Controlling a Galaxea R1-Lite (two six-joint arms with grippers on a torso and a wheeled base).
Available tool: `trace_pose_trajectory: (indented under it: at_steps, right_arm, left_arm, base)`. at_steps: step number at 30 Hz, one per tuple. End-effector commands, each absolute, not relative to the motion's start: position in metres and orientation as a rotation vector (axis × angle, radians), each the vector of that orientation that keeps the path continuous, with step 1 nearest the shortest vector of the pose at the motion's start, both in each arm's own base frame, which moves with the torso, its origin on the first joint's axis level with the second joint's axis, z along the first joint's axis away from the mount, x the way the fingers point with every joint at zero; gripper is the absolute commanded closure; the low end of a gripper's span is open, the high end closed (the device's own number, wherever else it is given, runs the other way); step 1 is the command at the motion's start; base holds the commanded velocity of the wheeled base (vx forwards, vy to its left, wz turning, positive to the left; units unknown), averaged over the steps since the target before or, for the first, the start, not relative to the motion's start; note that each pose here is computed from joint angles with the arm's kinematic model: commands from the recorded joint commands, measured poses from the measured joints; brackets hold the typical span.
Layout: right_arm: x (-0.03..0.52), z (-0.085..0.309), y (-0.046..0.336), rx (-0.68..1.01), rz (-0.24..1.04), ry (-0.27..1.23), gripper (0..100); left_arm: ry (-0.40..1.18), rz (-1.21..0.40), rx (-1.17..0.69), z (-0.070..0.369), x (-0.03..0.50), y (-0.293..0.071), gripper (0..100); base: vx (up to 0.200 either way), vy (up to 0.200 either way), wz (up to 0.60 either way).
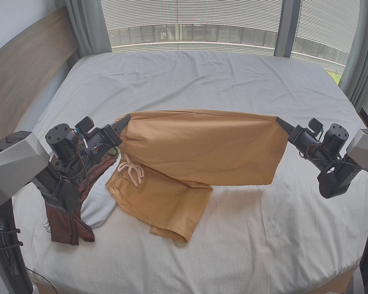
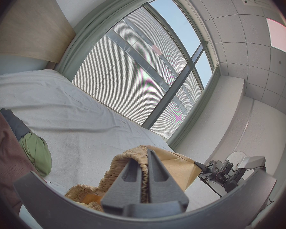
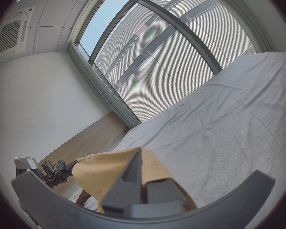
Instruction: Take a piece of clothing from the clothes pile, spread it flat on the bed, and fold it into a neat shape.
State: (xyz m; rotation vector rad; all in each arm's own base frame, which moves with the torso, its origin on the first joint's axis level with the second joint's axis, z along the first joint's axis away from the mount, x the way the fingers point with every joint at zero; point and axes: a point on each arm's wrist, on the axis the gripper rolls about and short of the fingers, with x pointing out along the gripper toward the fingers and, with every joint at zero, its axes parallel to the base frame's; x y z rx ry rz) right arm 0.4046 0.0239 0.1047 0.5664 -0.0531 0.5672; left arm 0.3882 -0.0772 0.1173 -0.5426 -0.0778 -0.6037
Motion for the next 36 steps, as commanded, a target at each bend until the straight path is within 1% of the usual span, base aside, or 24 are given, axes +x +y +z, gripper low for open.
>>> trace_pose_trajectory:
  at_steps: [1, 11, 16, 20, 29, 30, 31, 32, 36]
  right_arm:
    - [0.42, 0.083, 0.026, 0.572, 0.566, -0.03, 100]
    - [0.437, 0.065, 0.031, 0.574, 0.576, -0.029, 100]
    - [0.45, 0.052, 0.031, 0.572, 0.574, -0.037, 100]
    - [0.457, 0.048, 0.031, 0.57, 0.576, -0.05, 100]
    - [0.46, 0.045, 0.029, 0.568, 0.572, -0.054, 100]
    - [0.461, 0.045, 0.028, 0.566, 0.571, -0.056, 100]
    - [0.461, 0.046, 0.029, 0.567, 0.572, -0.06, 100]
    - [0.463, 0.049, 0.029, 0.563, 0.572, -0.075, 0]
    - [0.463, 0.05, 0.028, 0.561, 0.566, -0.083, 0]
  left_arm:
    - [-0.063, -0.582, -0.549, 0.095, 0.407, -0.081, 100]
    - [-0.082, -0.552, -0.556, 0.076, 0.429, -0.085, 100]
    - [-0.12, -0.539, -0.562, 0.072, 0.444, -0.086, 100]
    - [-0.142, -0.533, -0.565, 0.069, 0.453, -0.084, 100]
    - [-0.13, -0.534, -0.567, 0.06, 0.456, -0.085, 100]
    - [-0.13, -0.535, -0.567, 0.06, 0.456, -0.085, 0]
    - [-0.129, -0.535, -0.566, 0.059, 0.456, -0.085, 0]
    - [-0.13, -0.535, -0.567, 0.06, 0.456, -0.085, 0]
    - [-0.134, -0.529, -0.564, 0.06, 0.457, -0.084, 0]
  base:
    - [0.0, 0.0, 0.0]
    - [0.0, 0.0, 0.0]
    - [0.0, 0.0, 0.0]
    - [0.0, 0.0, 0.0]
    - [0.0, 0.0, 0.0]
    - [0.0, 0.0, 0.0]
    - [0.0, 0.0, 0.0]
    - [0.0, 0.0, 0.0]
    - [0.0, 0.0, 0.0]
